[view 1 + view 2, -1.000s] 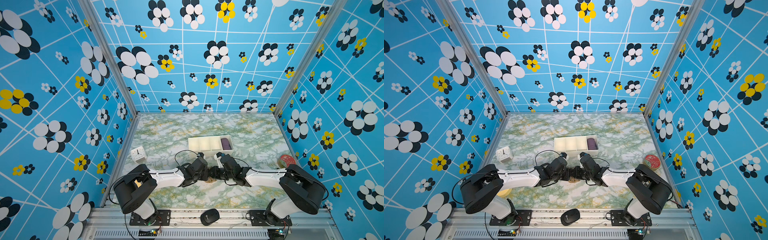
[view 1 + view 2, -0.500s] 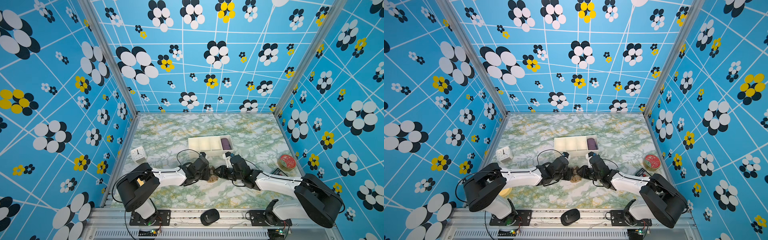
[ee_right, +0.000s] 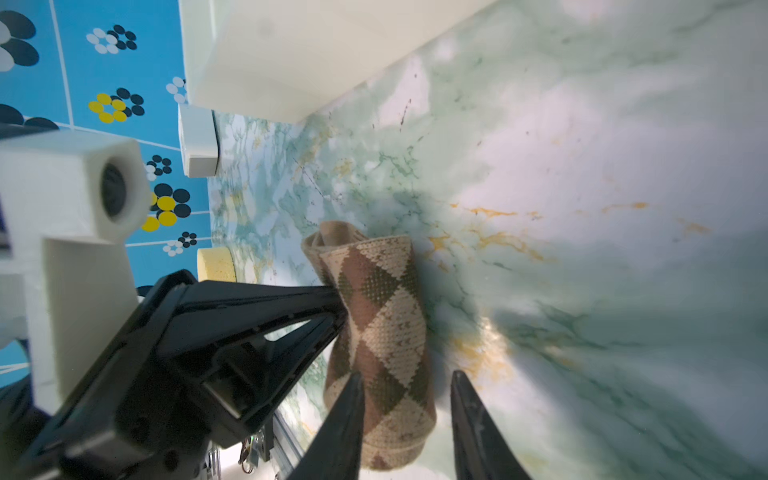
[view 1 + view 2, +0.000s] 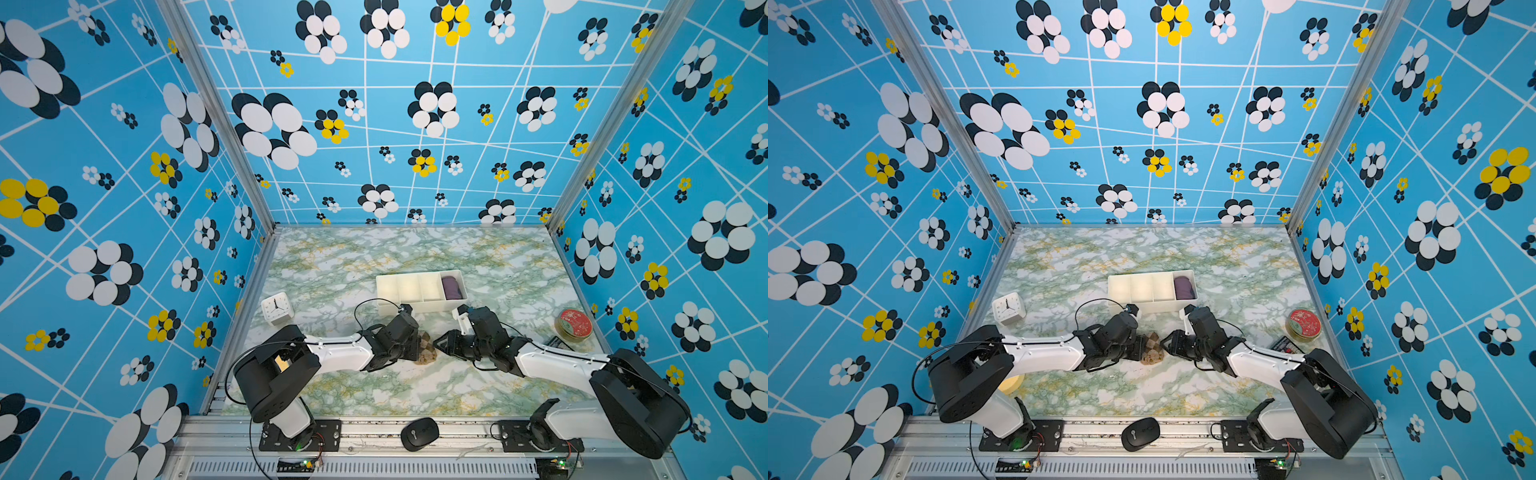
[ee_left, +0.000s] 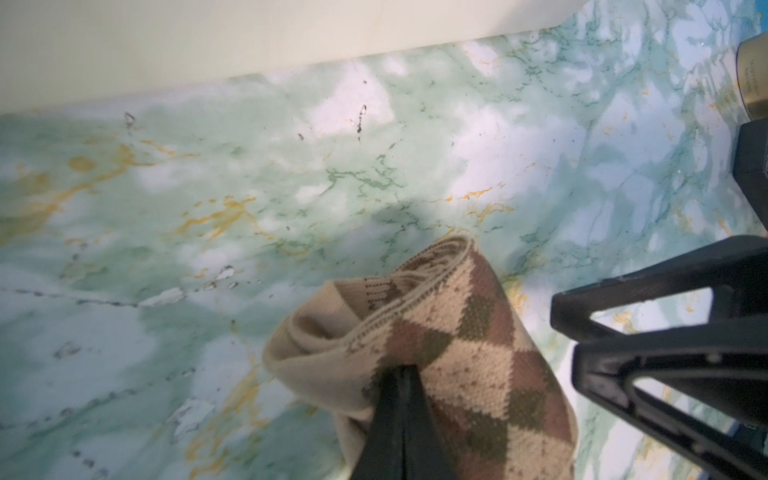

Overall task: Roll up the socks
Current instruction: 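Grasp the argyle sock roll end with the right gripper beside the left gripper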

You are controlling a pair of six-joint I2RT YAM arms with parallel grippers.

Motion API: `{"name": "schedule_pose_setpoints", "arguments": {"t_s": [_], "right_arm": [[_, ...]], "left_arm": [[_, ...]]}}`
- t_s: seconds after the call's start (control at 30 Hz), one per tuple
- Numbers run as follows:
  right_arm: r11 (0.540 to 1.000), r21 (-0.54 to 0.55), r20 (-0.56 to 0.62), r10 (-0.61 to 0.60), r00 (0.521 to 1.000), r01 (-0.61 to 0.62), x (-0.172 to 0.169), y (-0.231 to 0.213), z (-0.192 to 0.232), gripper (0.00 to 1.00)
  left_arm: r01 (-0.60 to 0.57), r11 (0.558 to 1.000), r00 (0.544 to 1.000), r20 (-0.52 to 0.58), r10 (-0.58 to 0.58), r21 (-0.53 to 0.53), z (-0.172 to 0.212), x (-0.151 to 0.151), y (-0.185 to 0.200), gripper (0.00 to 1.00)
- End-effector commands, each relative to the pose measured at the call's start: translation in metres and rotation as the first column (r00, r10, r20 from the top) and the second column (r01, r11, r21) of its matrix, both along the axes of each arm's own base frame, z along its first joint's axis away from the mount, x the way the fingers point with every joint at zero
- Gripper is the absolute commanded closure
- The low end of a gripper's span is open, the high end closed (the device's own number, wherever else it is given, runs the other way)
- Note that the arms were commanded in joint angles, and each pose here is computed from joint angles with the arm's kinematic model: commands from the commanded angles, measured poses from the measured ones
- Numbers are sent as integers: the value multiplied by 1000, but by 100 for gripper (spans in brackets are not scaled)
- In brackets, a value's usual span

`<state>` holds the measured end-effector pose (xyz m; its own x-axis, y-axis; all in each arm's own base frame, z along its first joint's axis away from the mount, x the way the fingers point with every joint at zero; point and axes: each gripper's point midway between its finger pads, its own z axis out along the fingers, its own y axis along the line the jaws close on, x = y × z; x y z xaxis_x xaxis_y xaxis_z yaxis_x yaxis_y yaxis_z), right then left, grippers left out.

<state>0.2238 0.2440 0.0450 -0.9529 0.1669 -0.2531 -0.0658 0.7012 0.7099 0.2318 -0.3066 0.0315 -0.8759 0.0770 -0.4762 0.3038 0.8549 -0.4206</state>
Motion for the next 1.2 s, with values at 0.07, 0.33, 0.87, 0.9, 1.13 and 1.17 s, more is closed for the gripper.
{"name": "schedule_pose_setpoints", "arguments": {"t_s": [0.07,0.33,0.87,0.9,1.13,1.17], "right_arm": [[999,36,-24,41,999,-40,-5,7,-4,63],[998,35,-28,49,998,-48,-6,7,-7,63],[998,44,-58,53,997,-50,-5,11,-23,59],[998,46,-62,54,997,-51,-5,11,-24,59],[995,84,-69,60,996,-54,-3,18,-27,59],[995,86,-68,60,996,-54,-3,18,-27,59]], "left_arm": [[35,977,989,-146,-4,210,-53,-34,43,100],[37,986,985,-170,-9,162,-60,-36,38,100],[7,994,973,-232,19,109,-81,-44,47,100],[8,994,972,-235,17,108,-81,-44,47,100],[13,995,969,-247,11,97,-85,-45,43,100],[13,995,968,-250,12,97,-85,-45,44,100]]}}
